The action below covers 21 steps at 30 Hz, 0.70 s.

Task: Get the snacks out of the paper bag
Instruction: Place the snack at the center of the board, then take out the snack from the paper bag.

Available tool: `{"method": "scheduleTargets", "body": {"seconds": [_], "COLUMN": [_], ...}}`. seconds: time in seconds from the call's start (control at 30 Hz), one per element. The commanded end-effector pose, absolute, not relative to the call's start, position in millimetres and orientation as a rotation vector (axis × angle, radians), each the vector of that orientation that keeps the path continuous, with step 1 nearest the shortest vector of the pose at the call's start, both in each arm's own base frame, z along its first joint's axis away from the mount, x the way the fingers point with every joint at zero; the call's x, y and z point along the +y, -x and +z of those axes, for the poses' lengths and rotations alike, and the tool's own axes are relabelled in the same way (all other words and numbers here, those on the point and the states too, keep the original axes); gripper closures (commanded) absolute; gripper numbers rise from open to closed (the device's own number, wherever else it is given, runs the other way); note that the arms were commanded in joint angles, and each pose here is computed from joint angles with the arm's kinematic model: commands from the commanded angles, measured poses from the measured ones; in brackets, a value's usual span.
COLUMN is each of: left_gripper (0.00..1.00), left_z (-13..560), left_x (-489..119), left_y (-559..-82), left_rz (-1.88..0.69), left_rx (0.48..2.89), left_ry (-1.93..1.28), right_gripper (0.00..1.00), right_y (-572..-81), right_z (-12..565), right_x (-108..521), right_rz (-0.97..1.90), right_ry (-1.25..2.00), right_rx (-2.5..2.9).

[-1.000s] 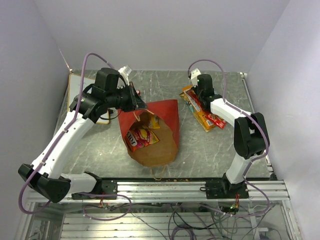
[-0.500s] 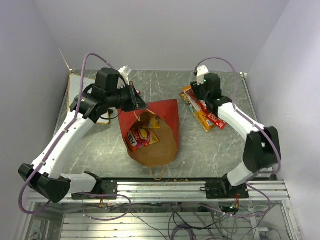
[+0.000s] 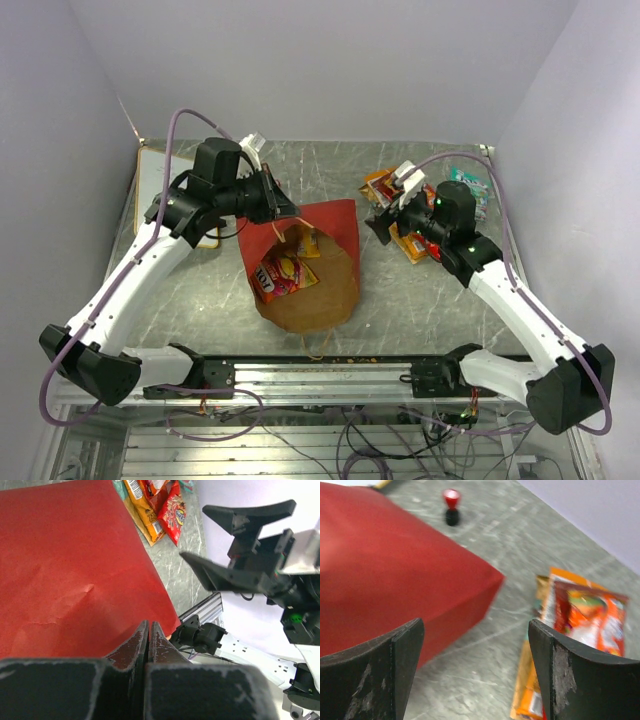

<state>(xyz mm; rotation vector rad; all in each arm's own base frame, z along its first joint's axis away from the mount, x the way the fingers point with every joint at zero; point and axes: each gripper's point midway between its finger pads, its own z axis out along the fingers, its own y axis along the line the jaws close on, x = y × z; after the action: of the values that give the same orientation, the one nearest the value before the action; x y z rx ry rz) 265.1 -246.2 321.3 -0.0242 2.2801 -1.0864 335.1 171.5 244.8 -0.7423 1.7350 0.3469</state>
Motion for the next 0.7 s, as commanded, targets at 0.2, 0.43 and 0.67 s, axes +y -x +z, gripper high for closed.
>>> {"method": "scheduleTargets", "body": {"seconds": [0.2, 0.43, 0.67], "left_gripper": [0.93, 0.93, 0.93], "left_z": [327, 329, 326], "left_x": [-244, -243, -244], "left_y": [-262, -259, -259], "left_rz": [-1.133, -1.134, -1.126], "left_rx": [2.236, 2.244, 2.261], "left_ry": [0.049, 0.048, 0.024], "right_gripper": [0.13, 0.12, 0.12], "right_y": [-281, -259, -182], "right_z": [313, 344, 360], "right_x": [260, 274, 298], "right_rz": [0.566, 0.664, 0.85], "right_ry": [1.076, 1.066, 1.193], "right_rx": [1.465, 1.333, 1.126]}}
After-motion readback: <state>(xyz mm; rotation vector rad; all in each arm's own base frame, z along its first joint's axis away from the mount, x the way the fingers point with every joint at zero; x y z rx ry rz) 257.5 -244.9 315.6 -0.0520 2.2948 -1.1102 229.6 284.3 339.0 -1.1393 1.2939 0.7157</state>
